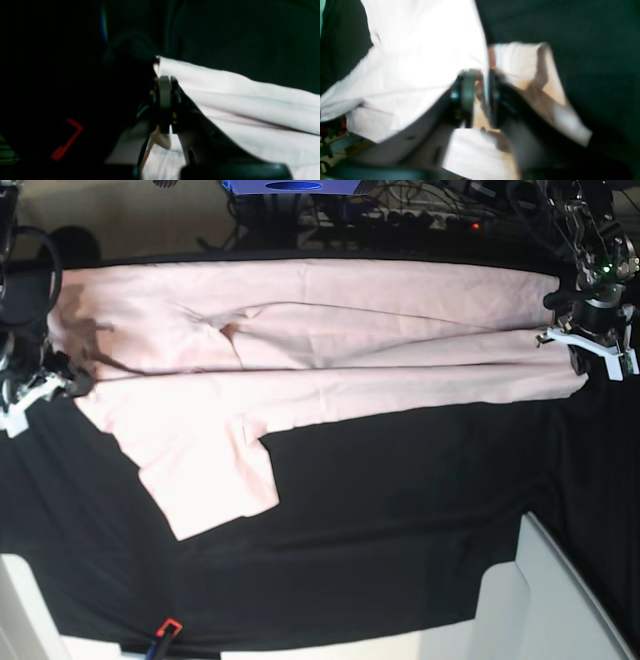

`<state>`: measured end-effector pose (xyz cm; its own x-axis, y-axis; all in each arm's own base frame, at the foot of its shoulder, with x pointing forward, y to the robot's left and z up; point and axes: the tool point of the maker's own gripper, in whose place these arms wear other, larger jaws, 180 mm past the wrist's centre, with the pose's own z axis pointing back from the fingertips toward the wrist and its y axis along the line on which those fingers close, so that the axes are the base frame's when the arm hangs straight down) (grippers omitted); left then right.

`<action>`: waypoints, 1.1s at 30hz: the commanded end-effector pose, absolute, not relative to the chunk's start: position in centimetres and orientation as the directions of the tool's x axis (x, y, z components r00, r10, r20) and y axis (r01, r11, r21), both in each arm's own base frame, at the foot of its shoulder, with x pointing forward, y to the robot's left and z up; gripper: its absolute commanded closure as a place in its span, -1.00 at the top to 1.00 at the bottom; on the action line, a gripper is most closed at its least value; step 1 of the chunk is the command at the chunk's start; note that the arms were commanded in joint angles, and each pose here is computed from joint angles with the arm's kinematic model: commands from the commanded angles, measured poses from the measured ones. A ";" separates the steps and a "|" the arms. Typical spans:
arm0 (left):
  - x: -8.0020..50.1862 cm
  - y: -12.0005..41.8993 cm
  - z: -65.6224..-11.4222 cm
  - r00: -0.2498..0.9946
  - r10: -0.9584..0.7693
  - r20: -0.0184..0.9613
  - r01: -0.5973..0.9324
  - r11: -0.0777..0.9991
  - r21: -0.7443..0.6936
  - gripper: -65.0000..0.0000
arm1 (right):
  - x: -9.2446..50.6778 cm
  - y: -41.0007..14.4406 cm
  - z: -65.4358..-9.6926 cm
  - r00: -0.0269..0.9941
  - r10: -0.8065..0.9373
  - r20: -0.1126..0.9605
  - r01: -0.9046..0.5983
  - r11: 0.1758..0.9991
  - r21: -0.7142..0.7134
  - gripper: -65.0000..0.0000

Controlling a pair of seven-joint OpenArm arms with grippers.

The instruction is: Fold the T-shirt properly

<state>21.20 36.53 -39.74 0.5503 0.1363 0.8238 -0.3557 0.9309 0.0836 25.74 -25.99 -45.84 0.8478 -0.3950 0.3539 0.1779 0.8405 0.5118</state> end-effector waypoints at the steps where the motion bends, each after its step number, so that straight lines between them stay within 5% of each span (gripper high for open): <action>1: 21.8 37.3 -38.4 0.517 0.108 0.849 -0.361 0.927 0.102 -0.68 | 27.2 -26.8 -44.3 0.824 -0.397 0.405 0.154 0.844 0.514 -0.33; 5: 22.1 38.0 -37.5 0.494 0.106 0.863 -0.378 0.920 0.104 -0.05 | 27.4 -27.7 -43.0 0.780 -0.464 0.420 0.190 0.814 0.549 0.38; 13: 25.0 40.5 -35.5 0.481 0.154 0.863 -0.436 0.896 0.083 0.05 | 32.9 -28.1 -37.8 0.743 -0.388 0.545 0.086 0.863 0.498 0.42; 21: 26.7 40.9 -37.5 0.477 0.238 0.846 -0.469 0.883 0.016 0.03 | 37.2 -26.4 -42.3 0.832 -0.244 0.498 0.061 0.933 0.355 0.44; 25: 26.0 41.3 -38.3 0.490 0.253 0.834 -0.481 0.877 0.017 0.03 | 38.1 -26.1 -44.4 0.855 -0.221 0.469 0.065 0.943 0.325 0.60; 33: 26.0 42.1 -37.7 0.492 0.234 0.838 -0.480 0.876 0.037 0.03 | 37.0 -24.5 -47.7 0.892 -0.184 0.412 0.022 0.930 0.367 0.60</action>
<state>25.14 41.17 -39.54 0.5275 0.2686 0.8060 -0.4839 0.8747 0.0252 36.11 -24.26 -48.59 0.9010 -0.1906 0.3898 0.0359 0.9280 0.3707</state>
